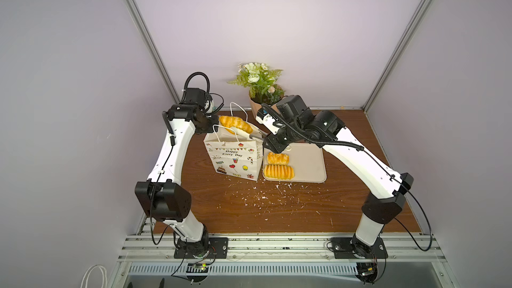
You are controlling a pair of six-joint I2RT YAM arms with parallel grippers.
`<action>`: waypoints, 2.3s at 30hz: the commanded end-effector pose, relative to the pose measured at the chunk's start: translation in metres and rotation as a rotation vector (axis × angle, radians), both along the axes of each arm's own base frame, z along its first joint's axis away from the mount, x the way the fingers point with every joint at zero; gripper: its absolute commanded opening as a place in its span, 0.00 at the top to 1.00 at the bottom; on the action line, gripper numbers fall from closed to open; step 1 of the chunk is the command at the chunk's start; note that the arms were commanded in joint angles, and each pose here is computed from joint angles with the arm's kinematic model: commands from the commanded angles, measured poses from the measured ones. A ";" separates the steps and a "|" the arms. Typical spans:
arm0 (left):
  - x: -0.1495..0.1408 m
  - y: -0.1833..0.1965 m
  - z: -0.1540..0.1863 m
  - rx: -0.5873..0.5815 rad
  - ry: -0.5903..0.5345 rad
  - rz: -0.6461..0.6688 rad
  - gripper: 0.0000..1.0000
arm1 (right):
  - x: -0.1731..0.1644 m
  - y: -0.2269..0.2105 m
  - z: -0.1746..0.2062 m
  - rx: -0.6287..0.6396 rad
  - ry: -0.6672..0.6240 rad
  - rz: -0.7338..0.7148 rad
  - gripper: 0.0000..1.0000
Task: Pack bread into a paper bag
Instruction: Place the fake bread in the paper bag.
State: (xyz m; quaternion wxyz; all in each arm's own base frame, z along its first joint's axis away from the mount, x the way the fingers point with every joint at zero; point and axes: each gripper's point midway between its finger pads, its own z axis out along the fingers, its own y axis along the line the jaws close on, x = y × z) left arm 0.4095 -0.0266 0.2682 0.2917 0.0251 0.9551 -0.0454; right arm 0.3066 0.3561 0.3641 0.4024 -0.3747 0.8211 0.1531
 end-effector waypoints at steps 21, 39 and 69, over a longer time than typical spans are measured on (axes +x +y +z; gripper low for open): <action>-0.020 -0.017 0.038 -0.008 -0.086 -0.052 0.89 | -0.010 -0.008 0.030 0.032 -0.034 0.017 0.56; -0.016 0.034 0.047 0.084 -0.113 0.115 0.65 | -0.007 -0.013 0.038 0.028 -0.063 -0.001 0.53; -0.025 0.087 0.061 0.175 -0.139 0.296 0.50 | 0.003 0.029 0.035 0.094 -0.032 0.072 0.50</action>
